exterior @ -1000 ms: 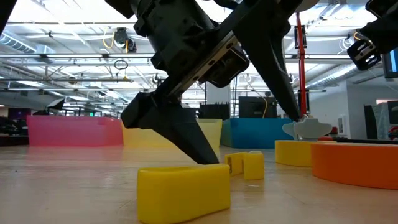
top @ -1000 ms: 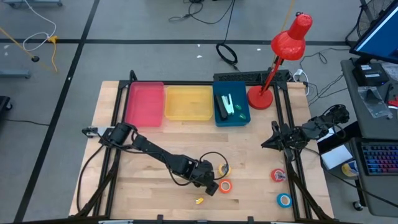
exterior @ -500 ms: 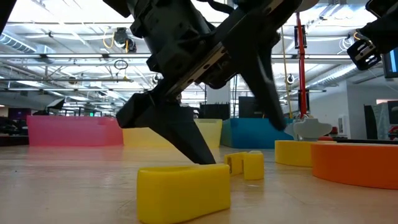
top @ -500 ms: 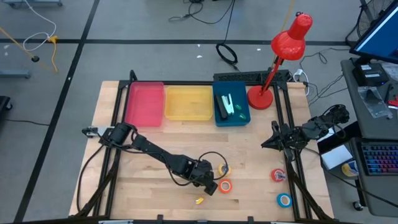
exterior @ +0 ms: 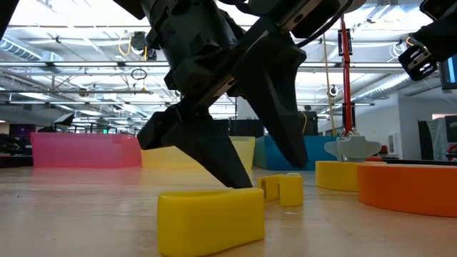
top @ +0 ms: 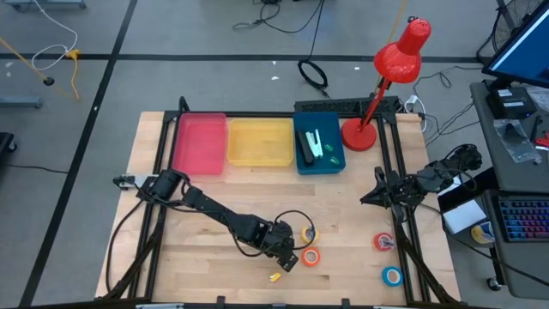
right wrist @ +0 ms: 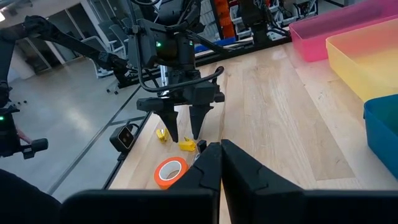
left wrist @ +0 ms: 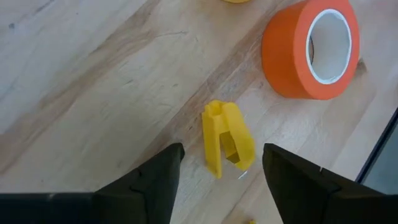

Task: Pick and place Stapler, Stapler remover, tape
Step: Put the top yellow small stapler into the blue bin

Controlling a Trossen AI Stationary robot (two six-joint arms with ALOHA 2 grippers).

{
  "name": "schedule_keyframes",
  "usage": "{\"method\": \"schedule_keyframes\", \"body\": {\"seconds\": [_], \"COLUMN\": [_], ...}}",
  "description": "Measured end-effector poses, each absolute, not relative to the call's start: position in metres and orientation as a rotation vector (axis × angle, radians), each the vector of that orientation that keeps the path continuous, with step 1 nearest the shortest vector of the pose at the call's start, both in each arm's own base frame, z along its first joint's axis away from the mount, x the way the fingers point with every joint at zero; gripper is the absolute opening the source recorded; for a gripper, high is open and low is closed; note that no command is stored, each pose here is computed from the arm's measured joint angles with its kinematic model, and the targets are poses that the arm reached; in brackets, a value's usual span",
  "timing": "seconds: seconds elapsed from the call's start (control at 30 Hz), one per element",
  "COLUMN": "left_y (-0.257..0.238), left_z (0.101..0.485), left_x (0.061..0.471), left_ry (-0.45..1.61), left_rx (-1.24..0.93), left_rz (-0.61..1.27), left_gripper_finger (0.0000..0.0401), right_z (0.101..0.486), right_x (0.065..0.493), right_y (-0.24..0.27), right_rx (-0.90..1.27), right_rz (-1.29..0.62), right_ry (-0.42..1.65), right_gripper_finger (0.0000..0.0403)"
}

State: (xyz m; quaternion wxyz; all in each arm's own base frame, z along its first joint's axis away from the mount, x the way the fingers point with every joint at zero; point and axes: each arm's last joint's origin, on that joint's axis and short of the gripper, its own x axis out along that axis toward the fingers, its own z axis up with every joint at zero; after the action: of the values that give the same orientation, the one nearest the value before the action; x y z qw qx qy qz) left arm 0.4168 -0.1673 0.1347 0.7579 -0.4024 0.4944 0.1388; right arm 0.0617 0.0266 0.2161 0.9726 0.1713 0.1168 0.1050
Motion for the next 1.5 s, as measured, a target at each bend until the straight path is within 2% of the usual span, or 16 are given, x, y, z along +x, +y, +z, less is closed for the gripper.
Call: {"method": "schedule_keyframes", "body": {"seconds": [0.53, 1.0, 1.2, 1.5], "left_y": [-0.162, -0.166, -0.164, -0.167], "left_z": [0.131, 0.140, 0.151, 0.160], "left_x": [0.409, 0.420, 0.422, 0.426], "left_ry": [1.110, 1.076, 1.104, 1.075], "left_rx": [-0.859, -0.936, -0.899, -0.964], "left_rz": [0.448, 0.346, 0.397, 0.402], "left_gripper_finger": [0.0229, 0.0230, 0.0230, 0.0230], "right_z": [0.216, 0.216, 0.216, 0.216], "right_x": [0.062, 0.062, 0.062, 0.062], "right_y": [0.027, 0.027, 0.027, 0.027], "right_rx": [0.346, 0.346, 0.328, 0.320], "right_rz": [0.212, 0.212, 0.215, 0.215], "right_ry": [0.236, 0.235, 0.234, 0.233], "right_gripper_finger": [0.0001, 0.0002, 0.0001, 0.0001]}}
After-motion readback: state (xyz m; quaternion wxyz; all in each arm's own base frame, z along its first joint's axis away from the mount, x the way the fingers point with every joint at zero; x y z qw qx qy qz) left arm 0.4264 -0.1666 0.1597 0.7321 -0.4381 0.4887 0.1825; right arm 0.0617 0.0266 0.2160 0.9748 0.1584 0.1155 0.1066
